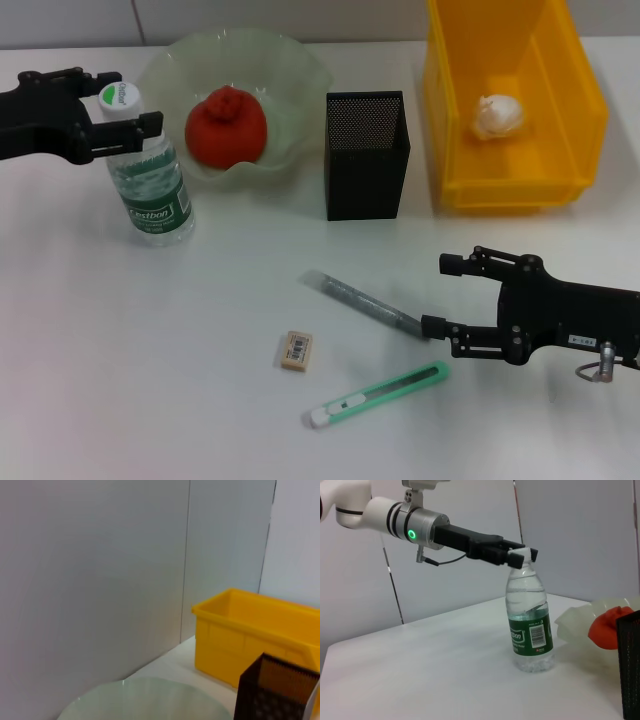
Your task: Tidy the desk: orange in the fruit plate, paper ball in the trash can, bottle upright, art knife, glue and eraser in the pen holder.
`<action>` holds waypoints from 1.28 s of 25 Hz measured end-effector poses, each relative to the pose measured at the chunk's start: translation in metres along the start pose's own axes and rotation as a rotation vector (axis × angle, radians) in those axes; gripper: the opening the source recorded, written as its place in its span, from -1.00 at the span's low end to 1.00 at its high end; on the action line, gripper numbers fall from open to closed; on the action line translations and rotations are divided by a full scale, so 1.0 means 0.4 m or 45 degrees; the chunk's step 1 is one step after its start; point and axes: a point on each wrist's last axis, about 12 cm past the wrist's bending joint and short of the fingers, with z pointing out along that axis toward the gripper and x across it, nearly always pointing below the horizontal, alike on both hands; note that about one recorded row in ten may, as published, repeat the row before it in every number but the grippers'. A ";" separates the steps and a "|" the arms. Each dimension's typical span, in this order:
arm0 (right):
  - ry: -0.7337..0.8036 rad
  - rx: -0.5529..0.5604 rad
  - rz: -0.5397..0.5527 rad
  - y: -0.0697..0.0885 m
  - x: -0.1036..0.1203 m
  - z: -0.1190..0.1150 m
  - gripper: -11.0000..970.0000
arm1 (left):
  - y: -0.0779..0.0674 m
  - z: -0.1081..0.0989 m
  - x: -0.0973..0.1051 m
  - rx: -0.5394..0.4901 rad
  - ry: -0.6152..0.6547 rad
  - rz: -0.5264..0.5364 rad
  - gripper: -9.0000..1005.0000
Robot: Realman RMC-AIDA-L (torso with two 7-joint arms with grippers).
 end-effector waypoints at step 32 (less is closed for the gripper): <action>-0.023 -0.175 0.091 -0.076 -0.170 0.001 0.69 | -0.195 -0.043 0.229 0.518 -0.319 0.075 0.57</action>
